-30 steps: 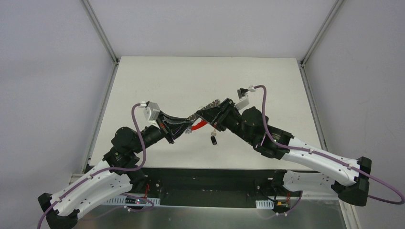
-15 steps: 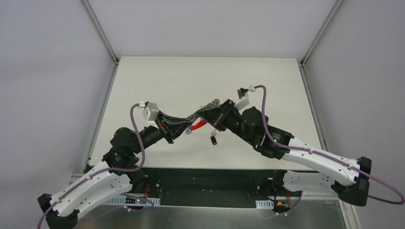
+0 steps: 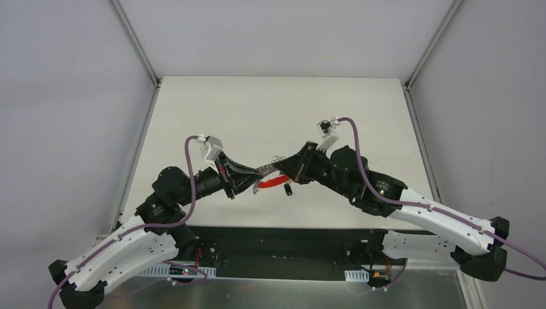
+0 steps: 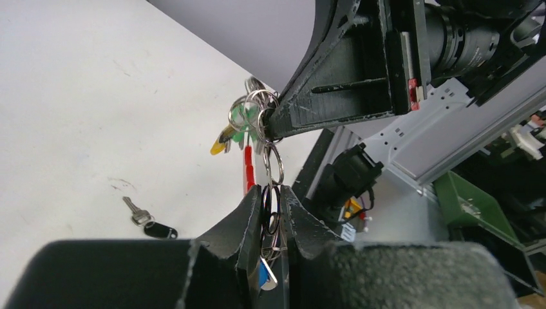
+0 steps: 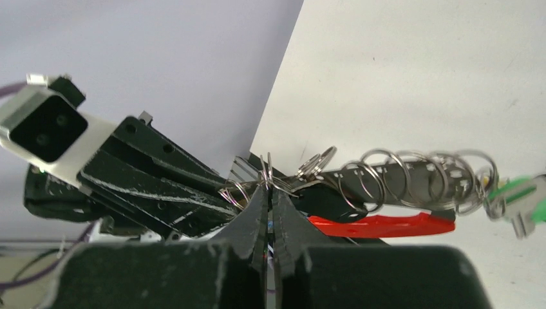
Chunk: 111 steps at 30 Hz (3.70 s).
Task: Put the keys on the keyring
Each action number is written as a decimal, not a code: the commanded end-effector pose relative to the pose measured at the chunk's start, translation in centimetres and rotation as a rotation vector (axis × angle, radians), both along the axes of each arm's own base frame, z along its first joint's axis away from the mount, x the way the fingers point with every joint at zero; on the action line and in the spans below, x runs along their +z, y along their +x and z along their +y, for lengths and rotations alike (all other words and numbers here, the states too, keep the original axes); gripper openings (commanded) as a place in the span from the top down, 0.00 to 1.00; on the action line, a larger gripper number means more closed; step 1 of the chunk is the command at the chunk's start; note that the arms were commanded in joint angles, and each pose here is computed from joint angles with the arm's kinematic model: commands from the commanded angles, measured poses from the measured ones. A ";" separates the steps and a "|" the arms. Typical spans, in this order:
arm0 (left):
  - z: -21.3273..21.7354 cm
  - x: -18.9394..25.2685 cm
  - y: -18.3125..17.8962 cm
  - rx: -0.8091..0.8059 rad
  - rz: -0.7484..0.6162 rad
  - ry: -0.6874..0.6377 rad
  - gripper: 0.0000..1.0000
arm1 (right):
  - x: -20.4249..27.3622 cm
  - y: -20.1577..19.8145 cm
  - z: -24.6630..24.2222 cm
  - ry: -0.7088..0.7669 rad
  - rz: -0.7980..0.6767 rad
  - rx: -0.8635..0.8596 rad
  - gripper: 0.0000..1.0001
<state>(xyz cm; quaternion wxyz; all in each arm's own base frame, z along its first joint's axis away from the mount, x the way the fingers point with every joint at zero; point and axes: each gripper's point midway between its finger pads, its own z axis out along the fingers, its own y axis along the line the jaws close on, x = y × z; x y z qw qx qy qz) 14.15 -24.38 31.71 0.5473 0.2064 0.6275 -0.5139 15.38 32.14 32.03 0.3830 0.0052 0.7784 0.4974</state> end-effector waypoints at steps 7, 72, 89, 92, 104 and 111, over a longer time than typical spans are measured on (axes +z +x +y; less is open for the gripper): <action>1.0 5.3 -3.0 -0.086 0.045 -0.019 0.73 | 3.0 -3.8 -2.5 -0.132 -0.236 0.249 1.00; -4.1 7.2 -7.0 -0.525 0.070 -0.062 0.74 | 5.3 -6.9 -2.2 -0.200 -0.516 0.530 1.00; -4.6 5.6 -5.5 -0.461 0.059 0.003 0.72 | 5.5 -8.0 -1.8 -0.166 -0.510 0.589 1.00; -4.7 5.3 -5.4 -0.458 0.063 0.011 0.72 | 5.7 -8.0 -1.6 -0.159 -0.512 0.587 1.00; -5.1 4.7 -5.4 -0.484 0.080 0.028 0.73 | 6.7 -7.6 -1.5 -0.136 -0.542 0.558 1.00; -5.5 4.4 -5.6 -0.513 0.090 0.041 0.86 | 7.1 -7.7 -1.7 -0.125 -0.551 0.556 1.00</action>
